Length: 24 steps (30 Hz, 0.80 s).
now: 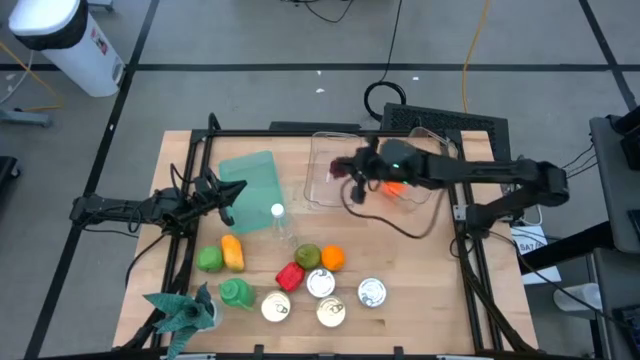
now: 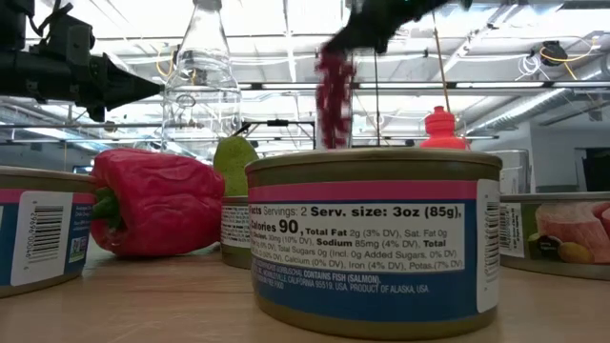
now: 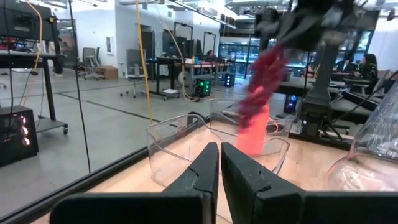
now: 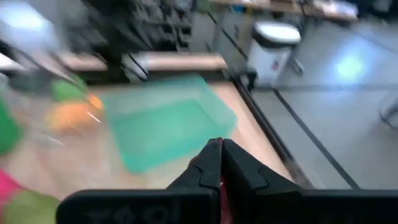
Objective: Pick & Place Food Item
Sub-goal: Put the red grapes into the left transparent bin
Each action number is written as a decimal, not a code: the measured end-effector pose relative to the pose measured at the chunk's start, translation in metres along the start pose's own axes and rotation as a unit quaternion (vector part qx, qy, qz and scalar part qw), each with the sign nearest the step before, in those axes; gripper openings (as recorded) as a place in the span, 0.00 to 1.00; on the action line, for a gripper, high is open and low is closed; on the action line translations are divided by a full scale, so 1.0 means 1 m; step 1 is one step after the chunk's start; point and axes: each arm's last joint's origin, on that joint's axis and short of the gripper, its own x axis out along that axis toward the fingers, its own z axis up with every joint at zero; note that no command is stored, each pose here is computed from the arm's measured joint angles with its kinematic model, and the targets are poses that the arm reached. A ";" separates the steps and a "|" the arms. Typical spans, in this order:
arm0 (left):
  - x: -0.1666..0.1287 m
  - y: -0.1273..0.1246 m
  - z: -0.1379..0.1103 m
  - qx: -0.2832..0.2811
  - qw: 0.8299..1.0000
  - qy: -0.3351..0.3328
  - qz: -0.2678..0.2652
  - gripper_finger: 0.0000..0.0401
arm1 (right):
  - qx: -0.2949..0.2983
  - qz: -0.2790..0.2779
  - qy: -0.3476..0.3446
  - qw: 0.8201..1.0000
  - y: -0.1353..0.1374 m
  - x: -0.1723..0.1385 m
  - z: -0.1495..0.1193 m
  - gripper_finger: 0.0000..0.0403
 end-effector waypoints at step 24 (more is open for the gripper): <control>0.000 0.000 0.000 -0.001 1.000 0.002 0.000 0.06 | 0.060 0.036 0.095 0.993 -0.007 0.057 -0.051 0.26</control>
